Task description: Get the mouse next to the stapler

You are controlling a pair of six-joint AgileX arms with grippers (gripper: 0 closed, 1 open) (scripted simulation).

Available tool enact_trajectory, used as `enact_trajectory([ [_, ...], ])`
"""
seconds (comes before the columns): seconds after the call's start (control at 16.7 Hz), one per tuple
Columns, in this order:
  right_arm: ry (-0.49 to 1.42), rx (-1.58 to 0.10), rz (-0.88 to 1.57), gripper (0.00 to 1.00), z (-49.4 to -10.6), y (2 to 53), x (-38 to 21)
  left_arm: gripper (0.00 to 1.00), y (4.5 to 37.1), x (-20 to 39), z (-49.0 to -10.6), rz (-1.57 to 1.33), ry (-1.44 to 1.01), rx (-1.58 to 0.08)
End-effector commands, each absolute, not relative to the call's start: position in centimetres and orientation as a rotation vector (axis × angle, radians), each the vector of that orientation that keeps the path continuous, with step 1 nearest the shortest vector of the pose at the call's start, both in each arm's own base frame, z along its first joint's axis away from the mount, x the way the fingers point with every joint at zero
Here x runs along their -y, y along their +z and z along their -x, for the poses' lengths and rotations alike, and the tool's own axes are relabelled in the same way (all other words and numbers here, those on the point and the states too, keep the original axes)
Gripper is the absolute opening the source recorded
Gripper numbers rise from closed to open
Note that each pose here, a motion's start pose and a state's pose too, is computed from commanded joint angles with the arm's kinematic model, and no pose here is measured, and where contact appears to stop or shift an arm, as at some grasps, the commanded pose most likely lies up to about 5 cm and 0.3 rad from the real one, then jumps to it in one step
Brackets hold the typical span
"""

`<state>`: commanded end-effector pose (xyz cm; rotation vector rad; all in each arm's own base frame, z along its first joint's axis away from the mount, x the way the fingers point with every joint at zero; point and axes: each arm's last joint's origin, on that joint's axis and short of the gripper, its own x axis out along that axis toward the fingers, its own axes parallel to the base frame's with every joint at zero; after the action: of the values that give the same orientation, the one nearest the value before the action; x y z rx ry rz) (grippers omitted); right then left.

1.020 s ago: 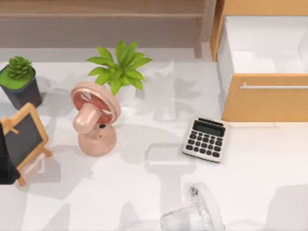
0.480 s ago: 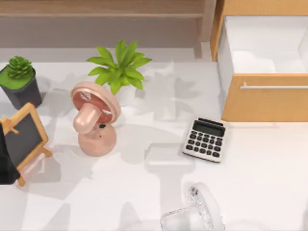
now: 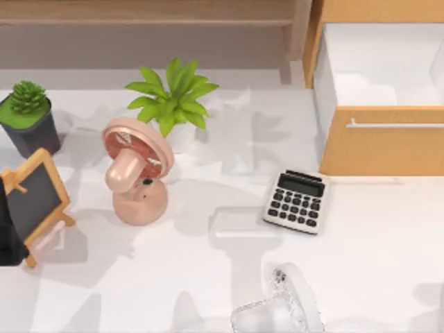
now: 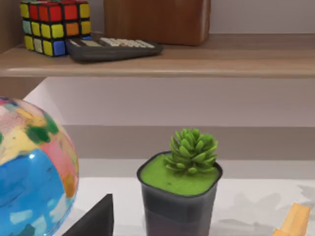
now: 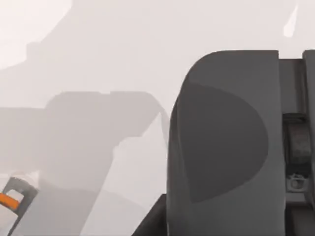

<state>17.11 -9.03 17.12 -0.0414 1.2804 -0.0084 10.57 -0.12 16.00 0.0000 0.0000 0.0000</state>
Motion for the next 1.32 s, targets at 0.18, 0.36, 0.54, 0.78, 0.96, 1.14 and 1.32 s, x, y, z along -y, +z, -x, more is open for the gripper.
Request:
enact_trajectory([
  [0.18, -0.018, -1.160, 0.075, 0.00, -18.3, 18.6, 9.7, 1.00, 16.0, 0.1, -10.6, 0.000, 0.000, 0.000],
  [0.36, -0.033, -1.109, 0.089, 0.00, -18.7, 19.3, 10.3, 1.00, 16.0, 0.1, -10.6, 0.000, 0.000, 0.000],
  [0.54, -0.042, -1.151, 0.074, 0.00, -18.2, 18.6, 10.4, 1.00, 16.0, 0.1, -10.6, 0.000, 0.000, 0.000],
  [0.78, -0.036, -1.308, 0.026, 0.00, -16.7, 16.2, 9.6, 1.00, 16.0, 0.1, -10.6, 0.000, 0.000, 0.000],
  [0.96, -0.026, -1.419, 0.001, 0.00, -15.4, 14.6, 8.7, 1.00, 16.0, 0.1, -10.6, 0.000, 0.000, 0.000],
  [1.14, -0.015, -1.468, -0.012, 0.00, -14.9, 13.8, 8.3, 1.00, 16.0, 0.1, -10.6, 0.000, 0.000, 0.000],
  [1.32, -0.015, -1.468, -0.012, 0.00, -14.9, 13.8, 8.3, 1.00, 16.0, 0.1, -10.6, 0.000, 0.000, 0.000],
])
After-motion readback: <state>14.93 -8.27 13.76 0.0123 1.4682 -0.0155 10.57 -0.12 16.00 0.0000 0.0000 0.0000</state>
